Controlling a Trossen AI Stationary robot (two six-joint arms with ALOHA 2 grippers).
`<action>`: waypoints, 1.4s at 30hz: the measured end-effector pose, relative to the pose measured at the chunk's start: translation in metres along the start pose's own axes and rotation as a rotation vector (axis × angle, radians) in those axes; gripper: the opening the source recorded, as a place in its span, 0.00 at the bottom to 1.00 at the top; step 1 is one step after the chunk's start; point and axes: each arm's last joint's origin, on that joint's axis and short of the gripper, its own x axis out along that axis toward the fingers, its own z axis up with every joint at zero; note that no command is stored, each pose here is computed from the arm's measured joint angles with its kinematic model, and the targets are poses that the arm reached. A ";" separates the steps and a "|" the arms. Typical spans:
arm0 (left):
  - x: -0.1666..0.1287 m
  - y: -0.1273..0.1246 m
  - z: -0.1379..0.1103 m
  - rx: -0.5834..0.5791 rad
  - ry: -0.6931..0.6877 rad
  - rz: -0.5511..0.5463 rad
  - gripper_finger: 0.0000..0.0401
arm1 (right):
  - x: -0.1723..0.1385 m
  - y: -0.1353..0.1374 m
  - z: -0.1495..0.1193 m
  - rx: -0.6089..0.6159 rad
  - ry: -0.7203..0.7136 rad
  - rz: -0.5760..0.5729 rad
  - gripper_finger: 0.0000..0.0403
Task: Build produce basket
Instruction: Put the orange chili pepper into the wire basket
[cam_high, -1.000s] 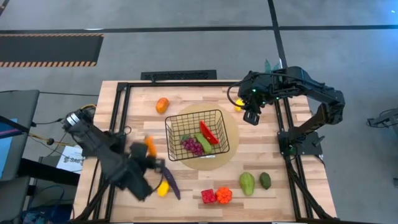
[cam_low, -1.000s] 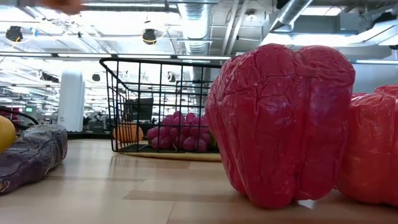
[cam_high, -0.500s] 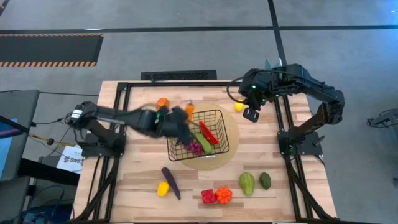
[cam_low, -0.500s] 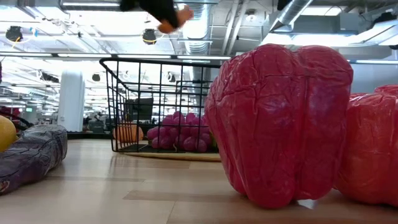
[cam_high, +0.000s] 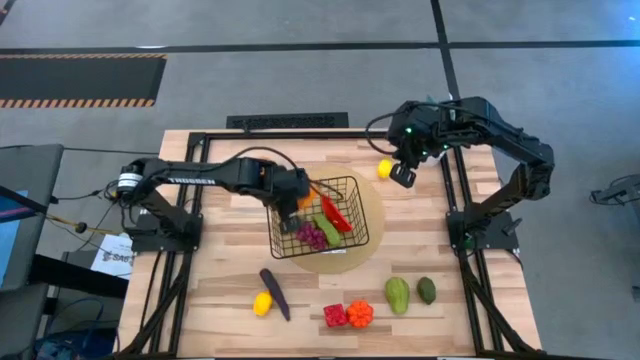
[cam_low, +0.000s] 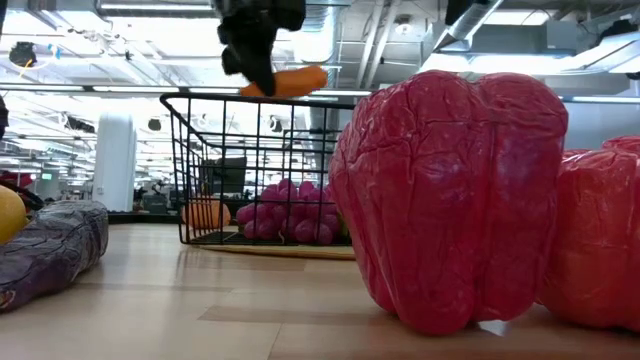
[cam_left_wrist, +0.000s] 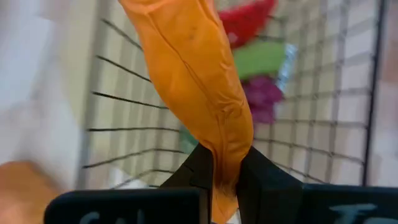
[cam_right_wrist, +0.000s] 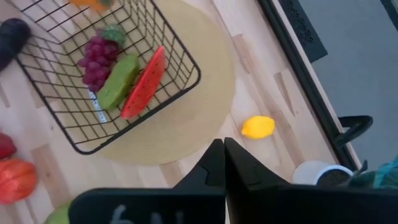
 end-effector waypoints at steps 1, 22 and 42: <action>0.004 -0.001 -0.001 0.014 0.002 -0.025 0.03 | 0.000 -0.001 0.000 0.004 0.001 -0.002 0.02; 0.068 0.024 -0.029 0.046 0.022 -0.168 0.03 | 0.001 -0.004 0.002 0.045 -0.009 -0.008 0.01; 0.082 0.028 -0.043 0.054 0.046 -0.157 0.03 | 0.001 -0.003 0.005 0.049 -0.040 -0.002 0.01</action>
